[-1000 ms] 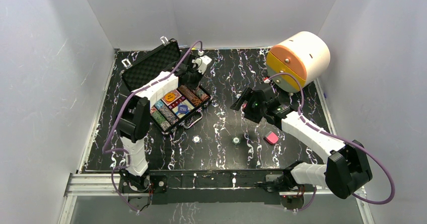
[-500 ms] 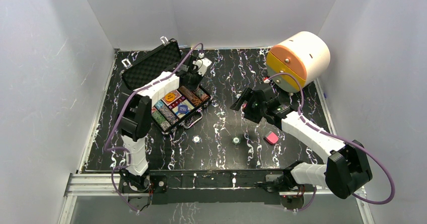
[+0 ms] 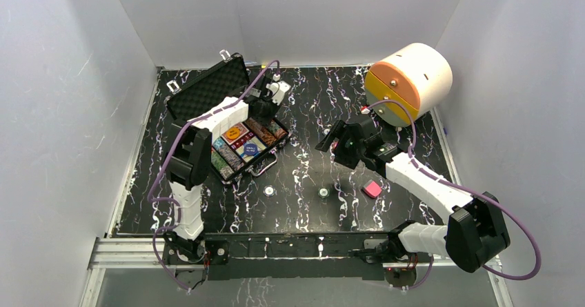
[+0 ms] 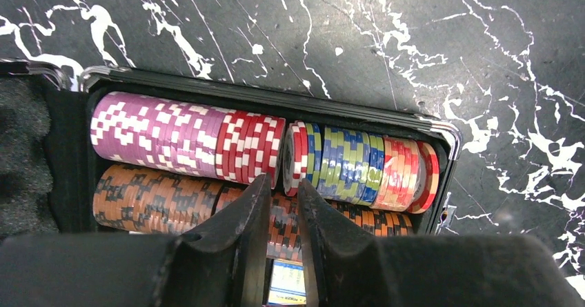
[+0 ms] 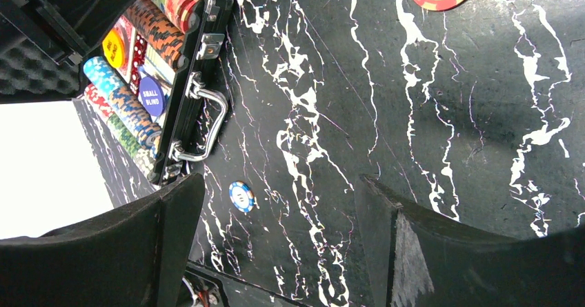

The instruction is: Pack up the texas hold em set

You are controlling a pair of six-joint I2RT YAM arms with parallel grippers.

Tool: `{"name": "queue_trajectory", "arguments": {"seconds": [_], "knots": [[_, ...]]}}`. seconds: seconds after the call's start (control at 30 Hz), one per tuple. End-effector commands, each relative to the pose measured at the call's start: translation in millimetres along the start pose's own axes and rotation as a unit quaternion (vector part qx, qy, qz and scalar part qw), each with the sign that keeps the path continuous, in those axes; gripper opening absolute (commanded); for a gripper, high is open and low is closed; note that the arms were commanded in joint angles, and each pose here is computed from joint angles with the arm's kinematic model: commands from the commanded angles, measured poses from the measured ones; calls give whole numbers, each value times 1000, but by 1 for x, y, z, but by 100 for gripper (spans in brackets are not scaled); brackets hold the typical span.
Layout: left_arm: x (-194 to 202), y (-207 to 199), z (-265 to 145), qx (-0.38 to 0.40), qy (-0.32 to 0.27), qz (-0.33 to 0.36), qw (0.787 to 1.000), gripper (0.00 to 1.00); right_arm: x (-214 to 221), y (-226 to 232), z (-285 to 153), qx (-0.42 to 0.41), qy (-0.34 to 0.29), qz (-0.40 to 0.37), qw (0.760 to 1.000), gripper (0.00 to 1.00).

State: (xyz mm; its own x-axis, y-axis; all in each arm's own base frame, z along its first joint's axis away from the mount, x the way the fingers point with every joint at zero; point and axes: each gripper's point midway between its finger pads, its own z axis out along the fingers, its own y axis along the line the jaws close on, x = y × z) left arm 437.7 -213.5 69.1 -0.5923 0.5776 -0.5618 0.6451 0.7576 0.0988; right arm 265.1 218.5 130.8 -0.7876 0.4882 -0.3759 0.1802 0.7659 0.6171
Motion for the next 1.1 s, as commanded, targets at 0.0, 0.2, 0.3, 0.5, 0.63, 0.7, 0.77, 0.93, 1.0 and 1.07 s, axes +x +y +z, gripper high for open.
{"name": "queue_trajectory", "arguments": {"seconds": [0.0, 0.2, 0.3, 0.5, 0.63, 0.7, 0.77, 0.93, 1.0, 1.07], "knots": [[-24, 6, -19, -8, -28, -2, 1000, 20, -16, 22, -9, -29, -26, -4, 999, 87], [-25, 5, -21, -5, -29, -3, 1000, 10, -16, 23, -8, -31, -22, -5, 999, 87], [-20, 3, -16, -1, -20, -5, 1000, 3, -15, 22, -8, -30, -22, -6, 999, 87], [-9, -5, -4, 16, -4, -15, 1000, 0, -15, 21, -8, -27, -24, -7, 999, 87], [-7, -4, 0, 15, 1, -17, 1000, 0, -16, 20, -9, -26, -25, -6, 999, 87], [-5, -3, 2, 12, 5, -18, 1000, 0, -16, 19, -9, -24, -25, -6, 999, 87], [-3, -2, 4, 8, 8, -18, 1000, 0, -16, 19, -8, -24, -25, -7, 999, 87], [1, 2, 6, -3, 16, -20, 1000, 0, -16, 19, -9, -23, -25, -6, 999, 87], [-7, 3, -1, -5, 3, -21, 1000, 0, -17, 18, -9, -21, -27, -9, 999, 87], [-20, 4, -11, -4, -15, -22, 1000, 0, -19, 18, -10, -18, -32, -15, 999, 87]]}}
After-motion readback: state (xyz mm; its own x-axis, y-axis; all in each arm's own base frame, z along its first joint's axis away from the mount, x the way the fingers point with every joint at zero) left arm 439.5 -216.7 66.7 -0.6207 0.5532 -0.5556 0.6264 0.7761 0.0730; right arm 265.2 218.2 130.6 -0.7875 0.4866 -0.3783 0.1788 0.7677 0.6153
